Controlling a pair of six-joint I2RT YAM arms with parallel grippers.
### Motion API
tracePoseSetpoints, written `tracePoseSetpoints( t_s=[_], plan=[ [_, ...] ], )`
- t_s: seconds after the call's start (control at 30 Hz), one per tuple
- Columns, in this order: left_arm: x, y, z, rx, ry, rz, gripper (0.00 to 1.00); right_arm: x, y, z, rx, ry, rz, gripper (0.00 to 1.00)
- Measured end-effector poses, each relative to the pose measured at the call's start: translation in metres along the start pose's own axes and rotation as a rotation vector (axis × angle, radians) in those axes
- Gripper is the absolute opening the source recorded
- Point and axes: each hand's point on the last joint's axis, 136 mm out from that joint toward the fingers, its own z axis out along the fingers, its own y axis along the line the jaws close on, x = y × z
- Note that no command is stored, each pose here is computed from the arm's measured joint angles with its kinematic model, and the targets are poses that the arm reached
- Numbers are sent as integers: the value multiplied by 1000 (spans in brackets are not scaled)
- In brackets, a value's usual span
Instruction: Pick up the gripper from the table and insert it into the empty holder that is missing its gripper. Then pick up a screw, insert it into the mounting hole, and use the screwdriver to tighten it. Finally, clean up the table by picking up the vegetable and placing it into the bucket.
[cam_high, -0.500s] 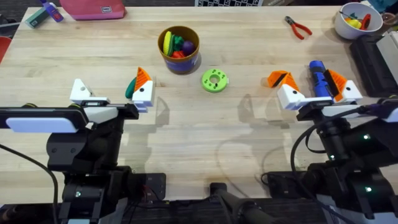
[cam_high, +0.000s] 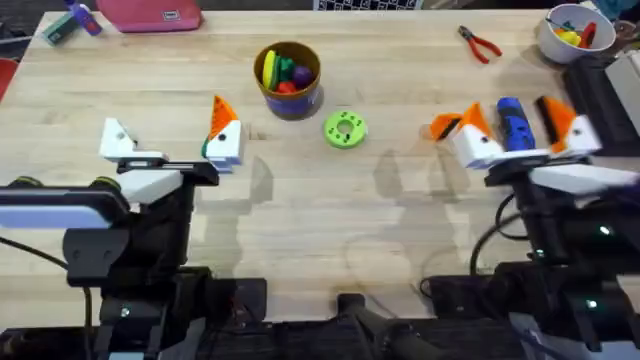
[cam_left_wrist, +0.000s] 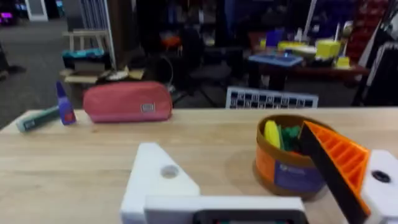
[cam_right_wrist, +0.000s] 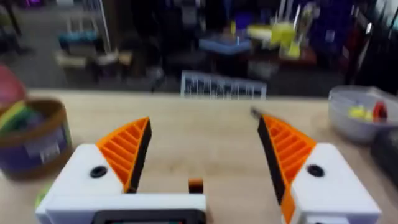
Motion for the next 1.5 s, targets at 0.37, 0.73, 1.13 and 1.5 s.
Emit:
tracePoseSetpoints(
  t_s=[0.37,0.73,1.13,1.5],
  plan=[
    [-83,3,-17,-27,-6,-5,985,-74,3,-14,-14,-100,20,994],
    [-73,5,6,-38,484,38,985,-65,3,-4,-9,374,42,994],
    [-17,6,31,-34,963,49,985,-26,2,11,1,903,65,994],
    [21,6,33,-28,1152,47,985,8,3,6,5,1123,74,994]
  ],
)
